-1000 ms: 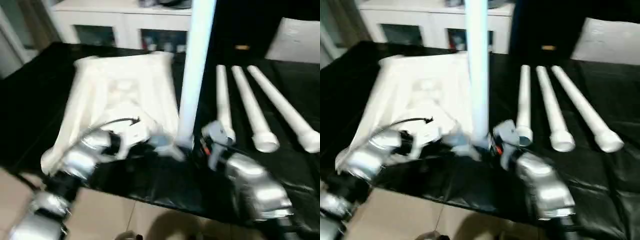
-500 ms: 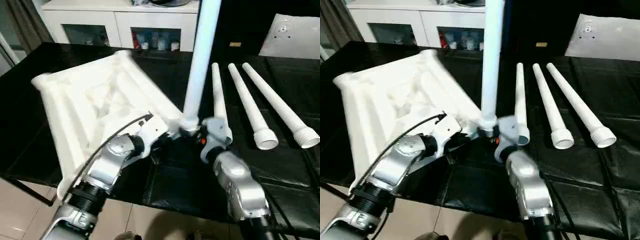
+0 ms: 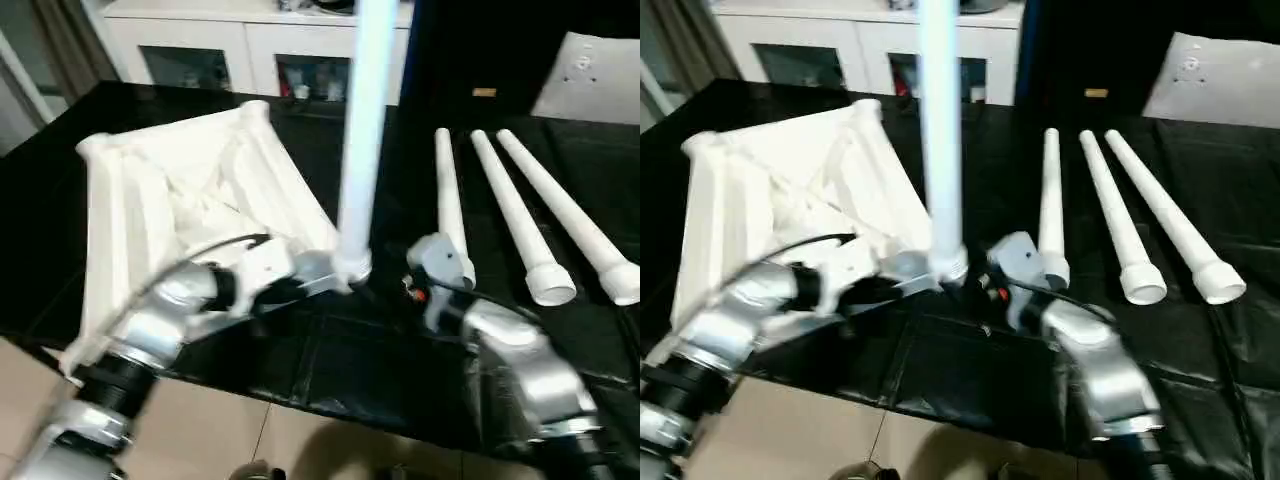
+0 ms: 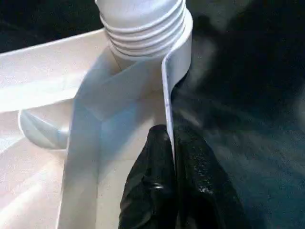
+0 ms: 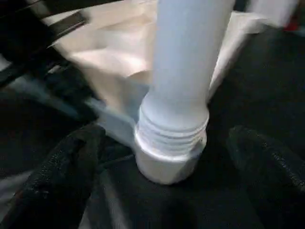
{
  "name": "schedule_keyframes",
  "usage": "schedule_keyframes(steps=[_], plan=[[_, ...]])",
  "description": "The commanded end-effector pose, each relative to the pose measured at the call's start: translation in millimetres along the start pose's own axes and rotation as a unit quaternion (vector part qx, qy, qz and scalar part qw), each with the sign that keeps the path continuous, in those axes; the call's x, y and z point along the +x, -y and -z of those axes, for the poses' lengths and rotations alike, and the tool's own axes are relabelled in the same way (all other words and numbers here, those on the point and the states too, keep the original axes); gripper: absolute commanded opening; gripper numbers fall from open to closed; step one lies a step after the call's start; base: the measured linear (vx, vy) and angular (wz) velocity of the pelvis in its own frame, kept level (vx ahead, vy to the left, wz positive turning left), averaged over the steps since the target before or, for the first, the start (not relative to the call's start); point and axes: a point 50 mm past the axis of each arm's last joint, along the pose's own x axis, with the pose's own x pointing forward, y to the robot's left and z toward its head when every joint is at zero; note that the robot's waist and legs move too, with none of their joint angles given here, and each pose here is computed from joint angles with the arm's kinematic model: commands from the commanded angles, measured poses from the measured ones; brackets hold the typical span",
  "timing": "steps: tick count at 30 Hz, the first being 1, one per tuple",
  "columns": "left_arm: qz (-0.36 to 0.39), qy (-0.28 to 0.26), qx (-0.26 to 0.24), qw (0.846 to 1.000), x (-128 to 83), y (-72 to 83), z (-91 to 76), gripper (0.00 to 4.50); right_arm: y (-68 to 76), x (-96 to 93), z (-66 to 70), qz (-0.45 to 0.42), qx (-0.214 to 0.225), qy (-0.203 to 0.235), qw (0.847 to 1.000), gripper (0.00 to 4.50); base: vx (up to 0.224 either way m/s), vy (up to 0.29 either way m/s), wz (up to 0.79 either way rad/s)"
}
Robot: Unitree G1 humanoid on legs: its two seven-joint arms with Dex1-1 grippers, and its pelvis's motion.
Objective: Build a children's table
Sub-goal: Rotate leg to tighten
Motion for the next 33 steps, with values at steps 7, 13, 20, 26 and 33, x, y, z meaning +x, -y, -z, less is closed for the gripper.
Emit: schedule_keyframes(steps=[7,13,20,26,33], plan=[[0.108,0.013,0.061,0.992,-10.3,0.5,-11.5,0.00,-5.6,2.8,-2.3,-0.109,-0.014,-0.036,0.993,4.45,0.000,0.000,0.00],[0.152,0.001,0.093,0.984,-10.8,0.3,-12.1,0.00,-4.3,6.9,-2.9,-0.145,-0.008,-0.050,0.988,4.45,0.000,0.000,0.00],[0.164,0.002,0.099,0.982,-11.0,-1.7,-14.3,0.00,-1.4,9.1,-1.7,-0.152,-0.001,-0.054,0.987,3.82,0.000,0.000,0.00],[0.173,0.003,0.103,0.979,-10.7,-1.7,-13.4,0.00,2.0,12.2,-2.4,-0.155,0.004,-0.048,0.987,3.31,0.000,0.000,0.00],[0.176,0.002,0.102,0.979,-10.5,-1.4,-13.1,0.00,-1.1,15.8,-3.2,-0.166,0.011,-0.036,0.985,2.84,0.000,0.000,0.00]])
